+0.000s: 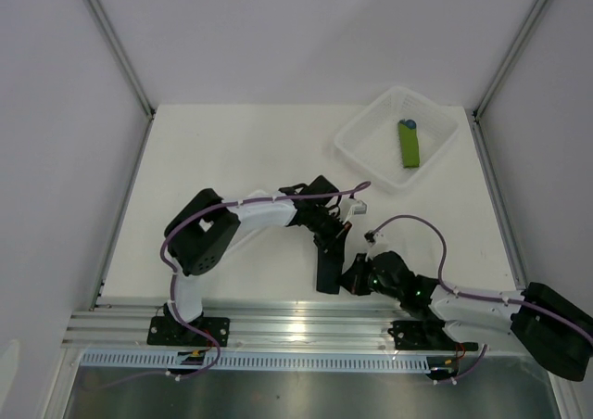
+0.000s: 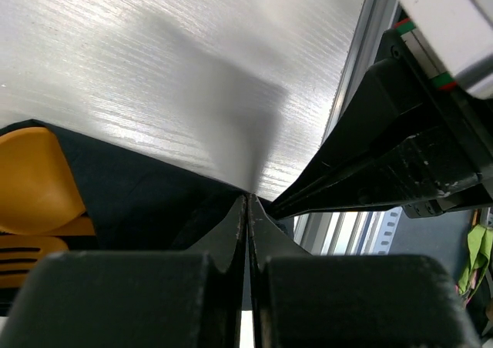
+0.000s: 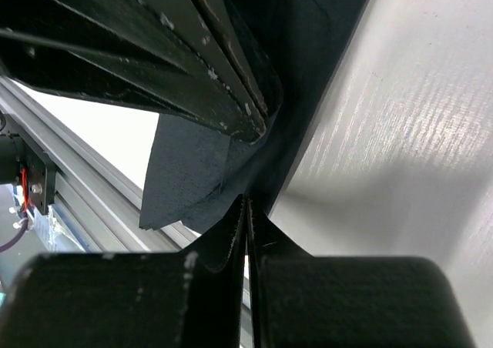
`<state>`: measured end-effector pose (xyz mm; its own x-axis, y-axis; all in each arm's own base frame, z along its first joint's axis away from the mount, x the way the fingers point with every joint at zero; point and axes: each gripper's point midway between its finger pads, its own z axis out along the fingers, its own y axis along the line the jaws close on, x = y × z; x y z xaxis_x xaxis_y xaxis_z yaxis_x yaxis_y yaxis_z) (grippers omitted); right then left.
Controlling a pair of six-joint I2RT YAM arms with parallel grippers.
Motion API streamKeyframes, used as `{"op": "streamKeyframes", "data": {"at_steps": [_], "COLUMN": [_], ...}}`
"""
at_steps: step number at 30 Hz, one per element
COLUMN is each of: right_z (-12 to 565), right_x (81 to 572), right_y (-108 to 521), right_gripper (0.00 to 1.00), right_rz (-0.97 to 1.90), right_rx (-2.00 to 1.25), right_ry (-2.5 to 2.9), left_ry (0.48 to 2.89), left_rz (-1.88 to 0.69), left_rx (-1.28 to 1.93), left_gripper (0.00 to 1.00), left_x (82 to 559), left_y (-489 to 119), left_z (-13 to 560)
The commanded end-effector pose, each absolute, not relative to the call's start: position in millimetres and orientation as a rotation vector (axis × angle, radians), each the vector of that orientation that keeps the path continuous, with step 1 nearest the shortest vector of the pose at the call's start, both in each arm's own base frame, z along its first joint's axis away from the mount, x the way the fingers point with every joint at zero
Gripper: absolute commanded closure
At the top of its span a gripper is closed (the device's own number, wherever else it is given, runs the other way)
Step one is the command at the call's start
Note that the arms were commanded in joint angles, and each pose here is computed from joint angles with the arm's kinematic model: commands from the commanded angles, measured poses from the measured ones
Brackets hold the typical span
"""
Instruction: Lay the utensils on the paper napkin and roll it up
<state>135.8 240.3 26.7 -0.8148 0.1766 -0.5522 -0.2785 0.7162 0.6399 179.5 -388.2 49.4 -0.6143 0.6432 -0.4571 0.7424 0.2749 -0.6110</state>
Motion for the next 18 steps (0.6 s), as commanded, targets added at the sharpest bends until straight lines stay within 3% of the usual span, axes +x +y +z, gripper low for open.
{"op": "streamKeyframes", "data": {"at_steps": [1, 18], "right_z": [33.5, 3.3], "right_x": [141.3, 146.4], "right_y": [247.3, 228.7], "right_gripper": [0.99, 1.0], "right_rz": [1.027, 0.883], "right_rx": [-0.088, -0.062], "right_ry": [2.271, 2.369], "left_ry": [2.353, 2.308], "left_rz": [-1.271, -1.387], "left_rx": [1.298, 1.298], "left_gripper": [0.99, 0.99], "left_x": [189.2, 178.4], "left_y": [-392.4, -413.2], "left_z": [63.5, 82.4]}}
